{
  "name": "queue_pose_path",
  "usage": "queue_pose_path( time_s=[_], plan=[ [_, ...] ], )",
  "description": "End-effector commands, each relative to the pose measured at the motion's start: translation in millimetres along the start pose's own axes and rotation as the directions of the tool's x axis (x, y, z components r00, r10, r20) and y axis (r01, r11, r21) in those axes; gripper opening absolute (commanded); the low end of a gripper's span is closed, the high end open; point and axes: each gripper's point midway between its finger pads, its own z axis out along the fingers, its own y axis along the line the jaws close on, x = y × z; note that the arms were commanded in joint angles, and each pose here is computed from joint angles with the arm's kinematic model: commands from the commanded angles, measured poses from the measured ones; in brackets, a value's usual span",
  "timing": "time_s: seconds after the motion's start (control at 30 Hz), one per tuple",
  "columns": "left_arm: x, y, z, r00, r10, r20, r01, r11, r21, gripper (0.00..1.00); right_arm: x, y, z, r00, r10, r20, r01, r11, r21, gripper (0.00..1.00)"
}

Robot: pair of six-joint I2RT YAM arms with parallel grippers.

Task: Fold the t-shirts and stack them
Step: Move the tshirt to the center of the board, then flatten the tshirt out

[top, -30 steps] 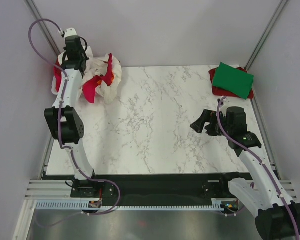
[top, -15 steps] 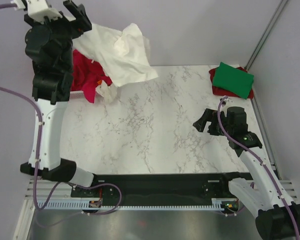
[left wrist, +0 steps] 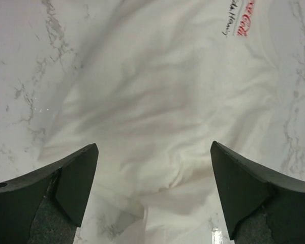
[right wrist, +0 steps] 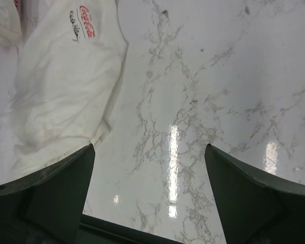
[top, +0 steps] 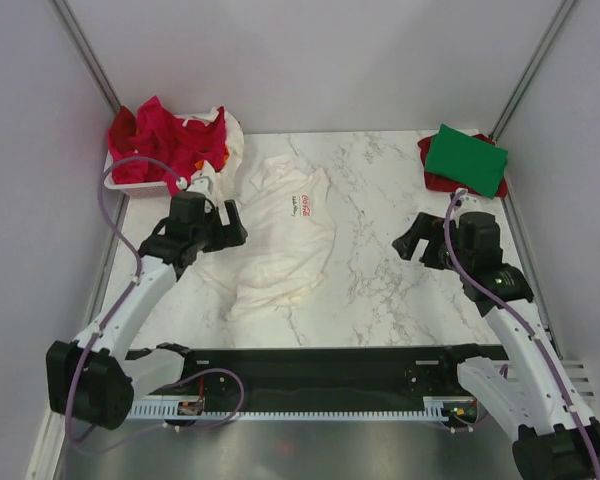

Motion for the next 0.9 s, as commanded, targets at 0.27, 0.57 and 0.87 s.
queue_pose_path(
  time_s=[0.27,0.57,0.87],
  plan=[
    [43.1,-76.1,-68.7,0.999,-0.046,0.002,0.042,0.924,0.38,0.94,42.1,48.5,25.0,0.99,-0.032,-0.134,0.009,0.985,-0.172,0.98],
    [113.1,-86.2,-72.0,0.992,0.078,-0.099,-0.025,0.893,0.449,0.94,81.0,107.7,40.2,0.961,-0.201,-0.19,0.146,0.952,-0.268,0.98],
    [7.8,2.4,-120.7,0.984,0.046,0.17,-0.03,0.995,-0.092,1.0,180.1,213.0,62.7,0.868,-0.411,-0.279,0.285,0.872,-0.399,0.98]
  ],
)
